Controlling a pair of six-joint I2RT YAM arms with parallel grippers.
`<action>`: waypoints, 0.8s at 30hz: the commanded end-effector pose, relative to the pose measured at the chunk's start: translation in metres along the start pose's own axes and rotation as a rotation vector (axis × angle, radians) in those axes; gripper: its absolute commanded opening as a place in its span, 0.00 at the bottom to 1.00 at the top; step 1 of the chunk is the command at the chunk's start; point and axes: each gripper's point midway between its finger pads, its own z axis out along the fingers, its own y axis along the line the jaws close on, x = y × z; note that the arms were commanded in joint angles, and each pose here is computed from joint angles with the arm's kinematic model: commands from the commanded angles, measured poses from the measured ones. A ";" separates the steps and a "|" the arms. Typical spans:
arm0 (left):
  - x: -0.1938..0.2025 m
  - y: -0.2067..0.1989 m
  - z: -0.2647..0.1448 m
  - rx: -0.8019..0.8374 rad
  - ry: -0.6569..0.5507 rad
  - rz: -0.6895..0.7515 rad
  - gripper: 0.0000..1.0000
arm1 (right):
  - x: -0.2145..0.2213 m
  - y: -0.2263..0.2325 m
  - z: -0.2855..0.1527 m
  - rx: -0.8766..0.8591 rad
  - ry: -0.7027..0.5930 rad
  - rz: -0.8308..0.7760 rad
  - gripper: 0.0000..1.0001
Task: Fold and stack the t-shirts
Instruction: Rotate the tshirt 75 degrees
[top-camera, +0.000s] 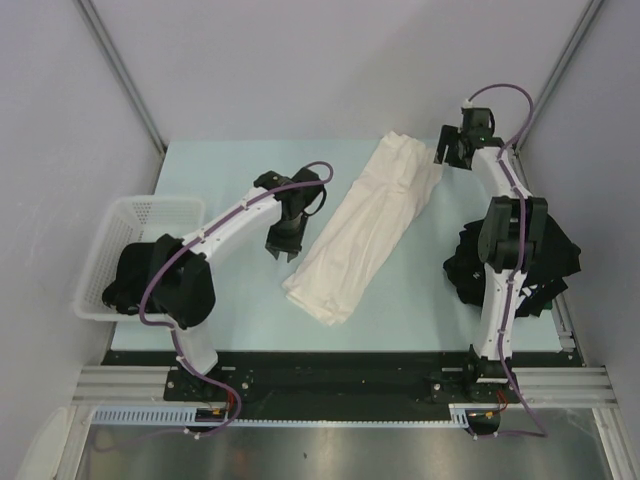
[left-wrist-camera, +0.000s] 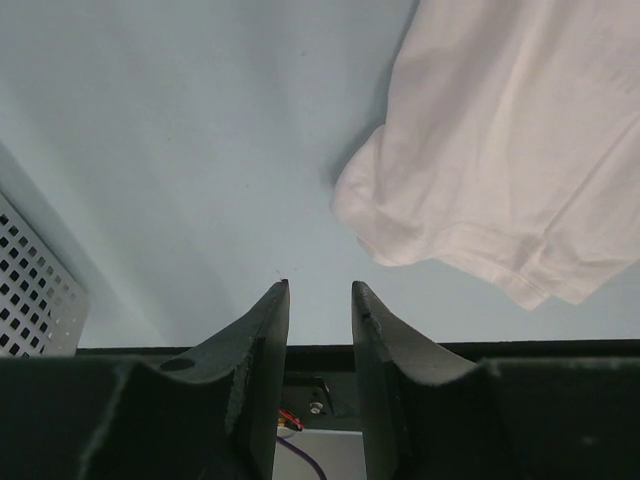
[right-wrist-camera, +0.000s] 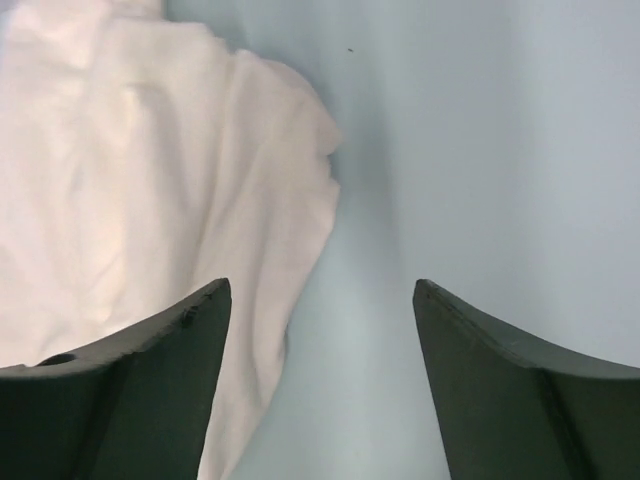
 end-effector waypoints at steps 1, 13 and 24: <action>0.000 -0.002 -0.014 0.049 -0.066 0.014 0.37 | -0.036 0.043 -0.086 0.010 -0.090 -0.057 0.81; 0.000 0.018 -0.035 0.025 -0.192 0.022 0.38 | 0.119 0.098 -0.202 0.110 0.094 -0.016 1.00; 0.010 0.048 -0.055 0.010 -0.264 -0.022 0.39 | 0.196 0.171 -0.253 -0.092 0.201 0.015 1.00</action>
